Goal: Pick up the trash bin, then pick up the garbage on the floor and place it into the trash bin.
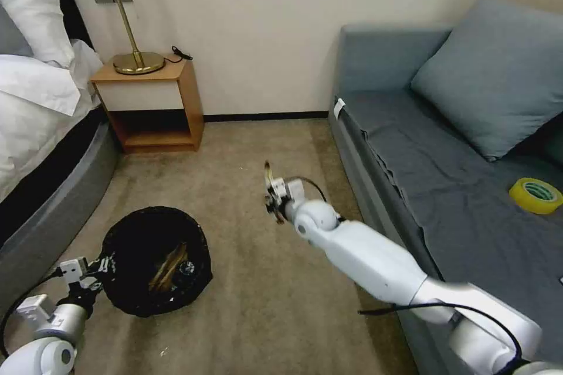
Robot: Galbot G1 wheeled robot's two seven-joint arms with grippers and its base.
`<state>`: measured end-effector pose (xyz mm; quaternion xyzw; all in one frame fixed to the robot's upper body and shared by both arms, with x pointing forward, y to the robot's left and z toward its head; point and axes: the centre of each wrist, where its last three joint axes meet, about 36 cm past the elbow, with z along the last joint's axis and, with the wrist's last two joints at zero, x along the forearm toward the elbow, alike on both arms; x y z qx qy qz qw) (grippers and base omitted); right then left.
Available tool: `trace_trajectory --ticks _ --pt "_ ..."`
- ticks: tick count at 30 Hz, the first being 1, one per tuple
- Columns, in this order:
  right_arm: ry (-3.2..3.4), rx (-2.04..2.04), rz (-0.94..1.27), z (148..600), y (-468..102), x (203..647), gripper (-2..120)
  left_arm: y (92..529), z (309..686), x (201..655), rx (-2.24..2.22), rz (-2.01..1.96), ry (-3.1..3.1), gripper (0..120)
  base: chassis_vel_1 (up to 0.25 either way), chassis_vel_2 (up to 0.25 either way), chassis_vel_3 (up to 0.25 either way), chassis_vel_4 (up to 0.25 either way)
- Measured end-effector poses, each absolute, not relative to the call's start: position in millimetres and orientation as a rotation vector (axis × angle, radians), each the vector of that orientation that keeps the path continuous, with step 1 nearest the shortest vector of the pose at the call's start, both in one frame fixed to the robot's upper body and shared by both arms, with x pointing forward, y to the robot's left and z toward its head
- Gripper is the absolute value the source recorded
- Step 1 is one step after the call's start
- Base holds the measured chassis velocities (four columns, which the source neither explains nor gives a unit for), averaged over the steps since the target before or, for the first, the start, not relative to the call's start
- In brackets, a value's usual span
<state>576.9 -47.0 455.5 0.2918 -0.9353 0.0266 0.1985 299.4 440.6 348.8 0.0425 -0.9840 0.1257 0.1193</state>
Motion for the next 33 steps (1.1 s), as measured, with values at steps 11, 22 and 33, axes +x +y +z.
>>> trace_trajectory --ticks 11,22,33 --pt "-2.585 1.338 0.106 512.8 7.0 510.3 0 439.0 342.9 313.7 0.092 0.457 -2.833 5 0.0 0.0 0.0 0.0" --pt "-2.424 1.479 0.242 454.2 40.0 470.2 0 435.1 348.2 307.8 0.075 0.493 -2.835 5 0.0 0.0 0.0 0.0" --pt "-2.383 1.48 0.357 422.4 56.6 457.4 0 432.9 353.4 304.8 0.068 0.514 -2.845 5 0.0 0.0 0.0 0.0"
